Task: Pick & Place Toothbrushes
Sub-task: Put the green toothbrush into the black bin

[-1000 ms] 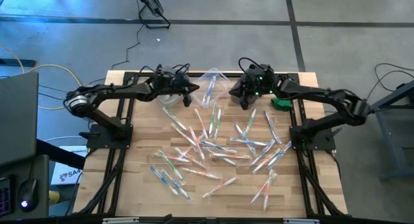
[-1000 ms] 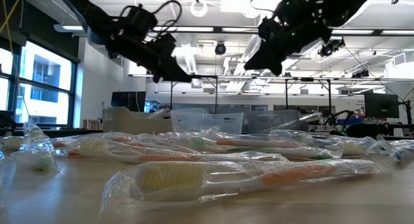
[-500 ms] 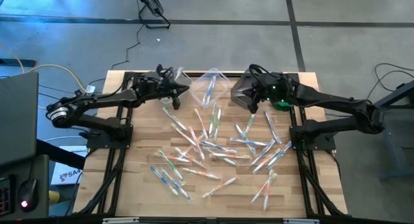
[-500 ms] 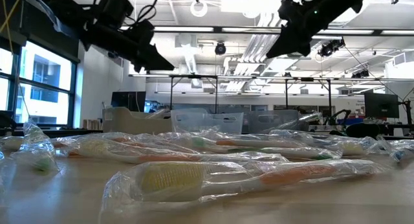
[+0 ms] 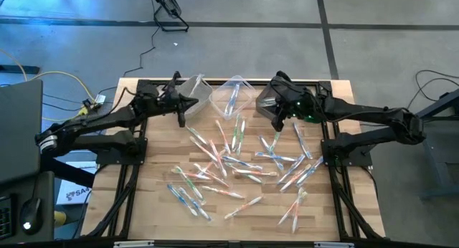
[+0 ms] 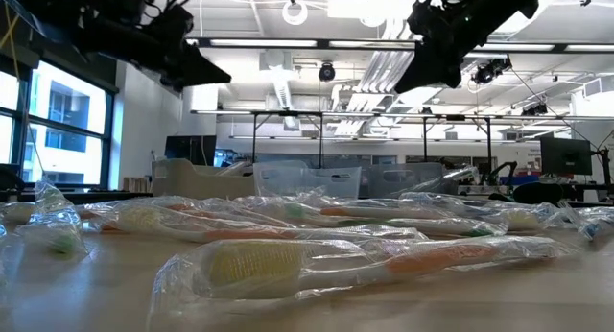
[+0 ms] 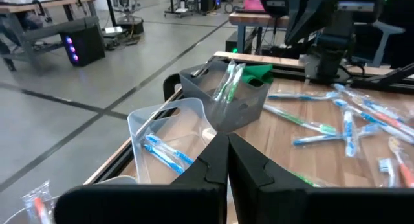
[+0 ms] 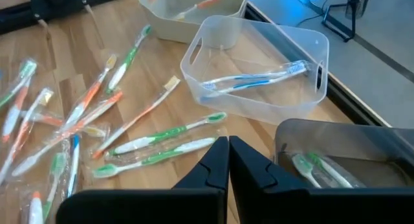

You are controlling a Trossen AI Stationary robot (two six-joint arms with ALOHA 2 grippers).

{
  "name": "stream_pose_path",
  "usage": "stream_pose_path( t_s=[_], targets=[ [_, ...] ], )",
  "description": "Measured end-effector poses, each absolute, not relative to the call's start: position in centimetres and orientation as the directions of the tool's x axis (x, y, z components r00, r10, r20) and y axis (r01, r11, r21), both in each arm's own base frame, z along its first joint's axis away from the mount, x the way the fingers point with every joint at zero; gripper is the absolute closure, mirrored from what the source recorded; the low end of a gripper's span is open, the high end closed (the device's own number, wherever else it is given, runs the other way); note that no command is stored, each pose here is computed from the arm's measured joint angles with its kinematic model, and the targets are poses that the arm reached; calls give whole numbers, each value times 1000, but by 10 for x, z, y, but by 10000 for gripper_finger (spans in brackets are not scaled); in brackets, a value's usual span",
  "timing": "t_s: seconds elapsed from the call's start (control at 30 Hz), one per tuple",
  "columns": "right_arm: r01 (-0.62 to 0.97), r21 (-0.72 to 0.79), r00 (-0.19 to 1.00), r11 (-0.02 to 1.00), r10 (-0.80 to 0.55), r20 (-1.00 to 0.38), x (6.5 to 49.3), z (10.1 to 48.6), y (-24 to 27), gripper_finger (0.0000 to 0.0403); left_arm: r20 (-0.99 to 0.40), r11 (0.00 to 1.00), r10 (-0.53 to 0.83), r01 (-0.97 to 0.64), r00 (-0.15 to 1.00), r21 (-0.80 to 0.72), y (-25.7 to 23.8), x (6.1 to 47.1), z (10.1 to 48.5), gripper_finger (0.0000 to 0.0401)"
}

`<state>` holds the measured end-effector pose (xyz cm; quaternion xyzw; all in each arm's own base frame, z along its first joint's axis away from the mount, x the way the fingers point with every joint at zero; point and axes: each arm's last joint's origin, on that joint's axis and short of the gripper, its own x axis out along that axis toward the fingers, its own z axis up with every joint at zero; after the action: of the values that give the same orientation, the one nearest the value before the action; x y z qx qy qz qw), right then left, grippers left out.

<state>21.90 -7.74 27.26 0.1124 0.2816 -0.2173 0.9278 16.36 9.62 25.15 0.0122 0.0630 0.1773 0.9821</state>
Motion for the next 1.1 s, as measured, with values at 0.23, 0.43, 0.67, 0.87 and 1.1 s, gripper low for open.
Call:
stream_pose_path(
  t_s=[0.23,0.43,0.67,0.87,1.1],
  targets=[
    [536,152,734,830,-369,-571,221,272,-71,400,-114,937,350,-346,930,57,90,154,257,401],
    [574,264,723,775,-328,-608,222,269,-56,399,-128,936,351,-347,928,56,91,155,255,401],
    [659,323,663,679,-322,-675,219,262,-41,399,-158,935,356,-352,921,50,91,154,252,401],
    [694,355,629,626,-288,-722,215,257,-35,398,-163,935,355,-352,920,49,91,154,252,401],
    [761,401,587,510,-277,-761,211,253,-30,399,-163,934,356,-353,920,49,91,154,252,401]
  ],
)
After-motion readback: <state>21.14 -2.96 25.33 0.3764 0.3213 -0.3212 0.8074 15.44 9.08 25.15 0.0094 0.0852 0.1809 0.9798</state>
